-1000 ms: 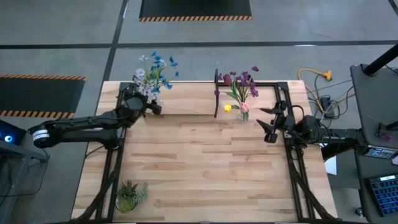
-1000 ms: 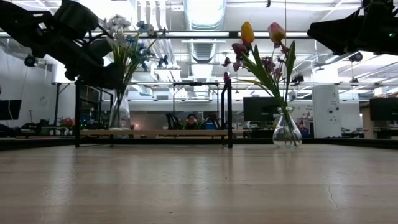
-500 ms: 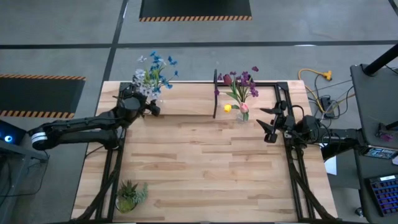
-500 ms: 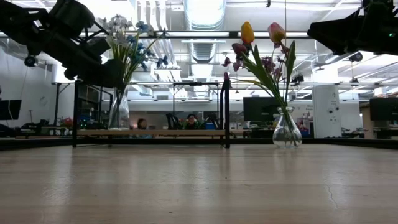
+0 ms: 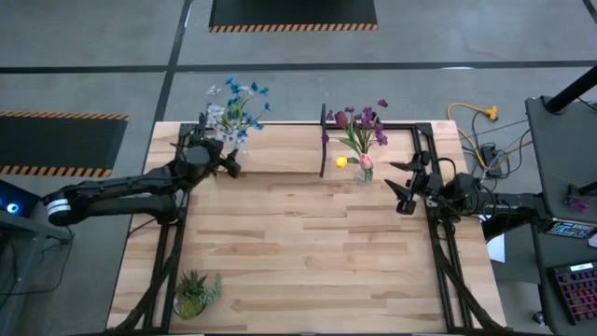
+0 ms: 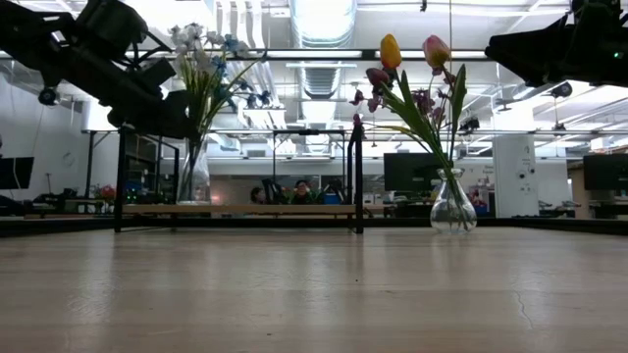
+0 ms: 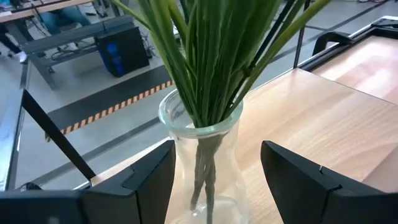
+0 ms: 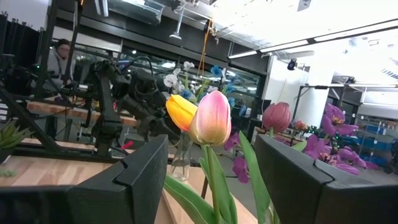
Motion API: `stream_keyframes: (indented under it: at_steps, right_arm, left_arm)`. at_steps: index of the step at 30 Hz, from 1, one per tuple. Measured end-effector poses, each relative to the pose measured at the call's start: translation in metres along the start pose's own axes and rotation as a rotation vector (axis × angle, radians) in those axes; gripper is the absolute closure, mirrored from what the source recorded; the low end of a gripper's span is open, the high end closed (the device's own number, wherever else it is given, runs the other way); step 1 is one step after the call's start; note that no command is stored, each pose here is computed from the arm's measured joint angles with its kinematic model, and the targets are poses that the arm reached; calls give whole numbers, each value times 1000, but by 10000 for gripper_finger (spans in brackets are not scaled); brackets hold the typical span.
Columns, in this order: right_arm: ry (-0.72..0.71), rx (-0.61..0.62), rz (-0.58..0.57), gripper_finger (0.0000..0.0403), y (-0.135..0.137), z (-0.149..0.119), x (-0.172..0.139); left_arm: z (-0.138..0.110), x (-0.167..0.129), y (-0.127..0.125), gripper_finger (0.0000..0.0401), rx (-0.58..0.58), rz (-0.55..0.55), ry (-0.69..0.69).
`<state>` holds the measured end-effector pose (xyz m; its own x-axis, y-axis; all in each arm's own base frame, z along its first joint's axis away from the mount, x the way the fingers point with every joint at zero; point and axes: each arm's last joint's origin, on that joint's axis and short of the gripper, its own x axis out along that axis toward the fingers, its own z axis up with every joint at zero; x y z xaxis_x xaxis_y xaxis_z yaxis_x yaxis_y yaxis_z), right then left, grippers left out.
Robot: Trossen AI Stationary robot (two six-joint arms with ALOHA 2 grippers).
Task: Pick and place flowers into a vace then onto a shelf
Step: Put the transparent vase on the shelf
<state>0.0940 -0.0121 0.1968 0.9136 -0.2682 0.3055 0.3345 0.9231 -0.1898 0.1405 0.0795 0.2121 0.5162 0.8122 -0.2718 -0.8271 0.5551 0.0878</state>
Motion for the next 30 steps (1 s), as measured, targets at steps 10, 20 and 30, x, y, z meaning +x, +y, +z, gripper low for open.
stream_keyframes:
  at_steps: [10, 20, 30]
  right_arm:
    - [0, 0, 0, 170, 0, 0, 0]
    - [0, 4, 1, 170, 0, 0, 0]
    - [1, 7, 1, 170, 0, 0, 0]
  left_arm:
    - [0, -7, 2, 182, -35, -85, 9]
    - [1, -15, 1, 182, -52, -251, 15]
    - [4, -25, -2, 182, -68, -544, 8]
